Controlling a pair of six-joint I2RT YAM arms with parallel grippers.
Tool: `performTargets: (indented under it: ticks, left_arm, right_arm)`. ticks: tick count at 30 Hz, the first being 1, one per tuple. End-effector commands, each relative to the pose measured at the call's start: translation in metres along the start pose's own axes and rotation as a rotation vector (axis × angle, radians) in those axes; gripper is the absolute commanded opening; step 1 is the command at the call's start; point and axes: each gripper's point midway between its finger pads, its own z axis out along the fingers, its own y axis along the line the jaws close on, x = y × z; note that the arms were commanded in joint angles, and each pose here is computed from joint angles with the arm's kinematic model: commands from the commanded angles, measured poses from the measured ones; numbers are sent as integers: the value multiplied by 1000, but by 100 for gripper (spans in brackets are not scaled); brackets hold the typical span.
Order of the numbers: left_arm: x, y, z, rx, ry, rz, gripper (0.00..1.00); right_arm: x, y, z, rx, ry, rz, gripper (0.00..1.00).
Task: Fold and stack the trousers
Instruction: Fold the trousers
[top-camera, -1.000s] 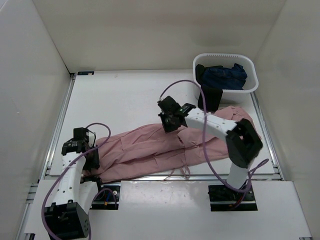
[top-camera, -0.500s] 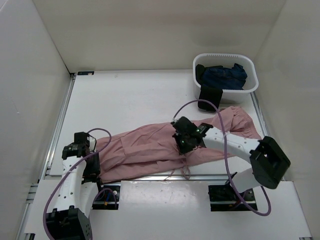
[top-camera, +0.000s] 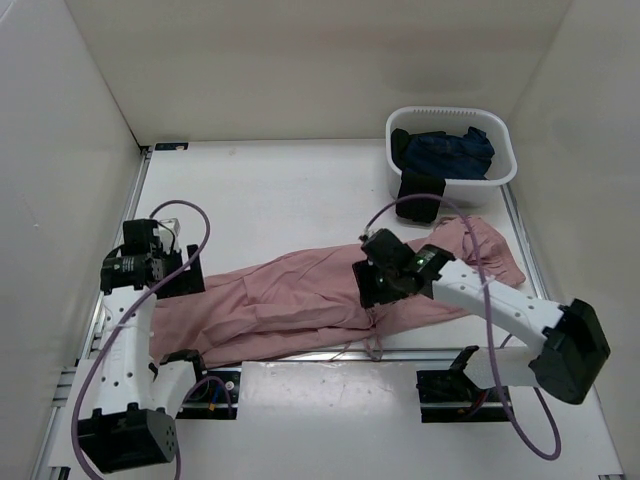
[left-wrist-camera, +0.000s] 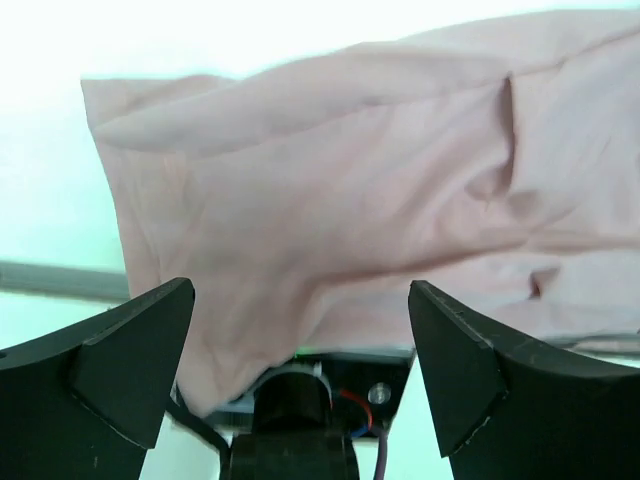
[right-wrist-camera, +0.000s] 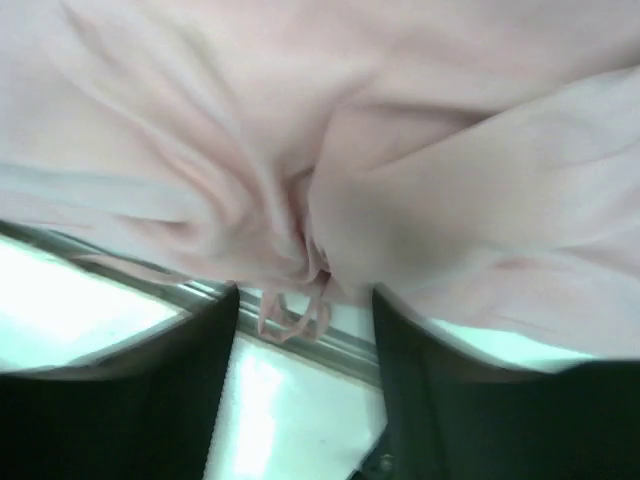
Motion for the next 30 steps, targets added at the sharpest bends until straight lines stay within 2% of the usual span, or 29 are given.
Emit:
performTargets:
  ticks: [1, 4, 5, 8, 11, 14, 19, 26, 29, 30]
  left_arm:
    - [-6, -8, 13, 46, 17, 2, 100]
    - [10, 3, 48, -12, 89, 1, 100]
    - [23, 5, 58, -22, 128, 0, 100]
    - [36, 5, 70, -27, 151, 11, 99]
    - [41, 5, 70, -27, 147, 11, 99]
    - [52, 6, 73, -27, 159, 11, 99]
    - [70, 10, 77, -49, 176, 12, 100]
    - [83, 12, 84, -60, 197, 13, 100]
    - [87, 14, 85, -69, 208, 15, 100]
    - [87, 15, 85, -78, 208, 15, 100]
  right_arm:
    - [-43, -14, -54, 94, -151, 2, 65]
    - [-75, -49, -83, 199, -223, 167, 85]
    - [-82, -80, -91, 276, -224, 277, 86]
    - [-103, -134, -99, 415, -239, 493, 88]
    - [-111, -186, -87, 577, -225, 619, 89]
    - [-124, -216, -66, 633, -231, 716, 90]
    - [-151, -238, -34, 634, -268, 751, 90]
    - [-141, -256, 4, 680, -153, 807, 89]
    - [-129, -264, 11, 702, -109, 844, 62]
    - [-127, -265, 10, 714, -105, 852, 41]
